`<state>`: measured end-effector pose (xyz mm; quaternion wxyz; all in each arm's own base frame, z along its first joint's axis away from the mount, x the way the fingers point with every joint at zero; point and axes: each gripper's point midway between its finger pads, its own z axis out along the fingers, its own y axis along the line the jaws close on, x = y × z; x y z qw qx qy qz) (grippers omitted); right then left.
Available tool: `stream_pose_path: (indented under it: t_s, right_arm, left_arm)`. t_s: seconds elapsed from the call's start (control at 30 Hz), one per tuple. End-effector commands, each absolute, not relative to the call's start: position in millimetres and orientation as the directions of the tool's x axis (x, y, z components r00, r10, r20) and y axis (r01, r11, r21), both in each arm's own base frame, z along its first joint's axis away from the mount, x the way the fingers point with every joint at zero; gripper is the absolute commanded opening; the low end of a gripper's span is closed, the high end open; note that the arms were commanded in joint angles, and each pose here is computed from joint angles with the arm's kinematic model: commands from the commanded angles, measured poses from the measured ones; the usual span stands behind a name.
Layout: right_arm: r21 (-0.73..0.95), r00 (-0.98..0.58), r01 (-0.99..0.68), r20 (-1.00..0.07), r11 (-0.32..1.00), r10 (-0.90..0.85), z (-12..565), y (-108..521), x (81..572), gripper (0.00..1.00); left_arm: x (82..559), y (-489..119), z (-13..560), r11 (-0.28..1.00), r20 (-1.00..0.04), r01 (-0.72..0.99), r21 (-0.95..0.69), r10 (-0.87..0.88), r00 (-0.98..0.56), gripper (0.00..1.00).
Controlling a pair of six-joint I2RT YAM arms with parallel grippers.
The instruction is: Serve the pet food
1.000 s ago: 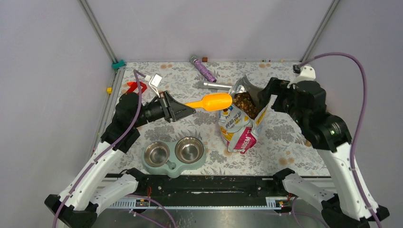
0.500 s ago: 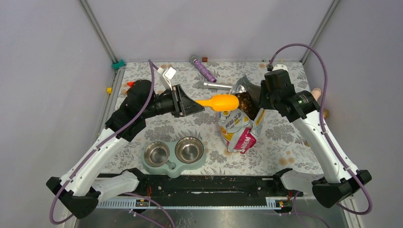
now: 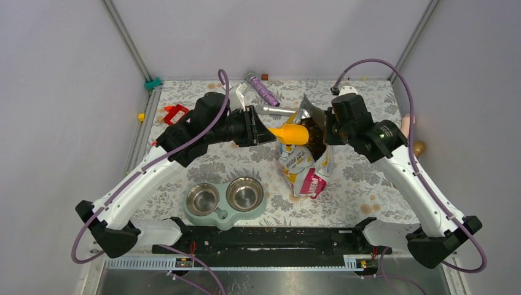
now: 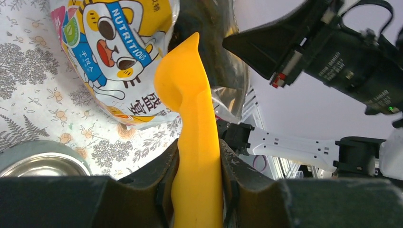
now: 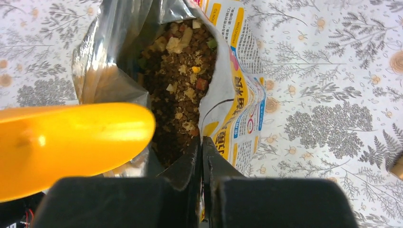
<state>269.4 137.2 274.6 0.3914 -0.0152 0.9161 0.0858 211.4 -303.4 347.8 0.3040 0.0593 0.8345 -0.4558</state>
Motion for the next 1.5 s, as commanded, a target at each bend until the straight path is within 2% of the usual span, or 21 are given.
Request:
stream_pose_path:
  t_s: [0.0,0.17,0.3,0.53,0.83,1.0,1.1,1.27,1.47]
  right_arm:
    - [0.254,-0.573,-0.185,-0.813,0.949,0.106,328.2,167.1,266.1,0.00]
    - [0.210,-0.542,-0.247,-0.839,0.946,0.045,337.5,188.8,263.6,0.00]
    - [0.182,-0.512,-0.252,-0.859,0.951,0.029,344.6,201.2,265.6,0.00]
    - [0.138,-0.445,-0.179,-0.895,0.974,0.046,352.8,199.4,268.0,0.00]
    - [0.072,-0.423,-0.180,-0.906,0.981,-0.012,344.8,214.7,267.8,0.00]
    - [0.048,-0.416,-0.161,-0.909,0.986,-0.023,342.2,214.1,269.0,0.00]
    - [0.031,-0.411,-0.155,-0.911,0.987,-0.036,341.4,213.2,271.0,0.00]
    - [-0.018,-0.416,-0.111,-0.907,0.994,-0.063,331.2,201.1,271.3,0.00]
    - [0.003,-0.430,0.012,-0.903,1.000,0.008,303.5,171.1,266.5,0.00]
  left_arm:
    - [213.5,-301.0,366.1,0.606,-0.603,0.386,-0.695,-0.200,-0.772,0.00]
    - [222.4,-296.3,364.1,0.695,-0.628,0.338,-0.635,-0.210,-0.749,0.00]
    - [226.3,-293.6,349.9,0.759,-0.600,0.278,-0.588,-0.179,-0.780,0.00]
    - [235.5,-257.4,296.9,0.939,-0.520,0.077,-0.335,-0.116,-0.846,0.00]
    - [260.8,-240.9,273.4,0.986,-0.543,-0.059,-0.158,-0.136,-0.829,0.00]
    - [267.3,-256.4,238.4,0.995,-0.479,-0.035,-0.096,-0.077,-0.874,0.00]
    - [266.5,-281.0,216.0,0.989,-0.424,0.036,-0.144,-0.029,-0.905,0.00]
    - [267.8,-341.0,206.0,0.913,-0.383,0.139,-0.382,-0.020,-0.924,0.00]
    - [257.9,-383.3,214.8,0.731,-0.334,0.173,-0.660,-0.080,-0.939,0.00]
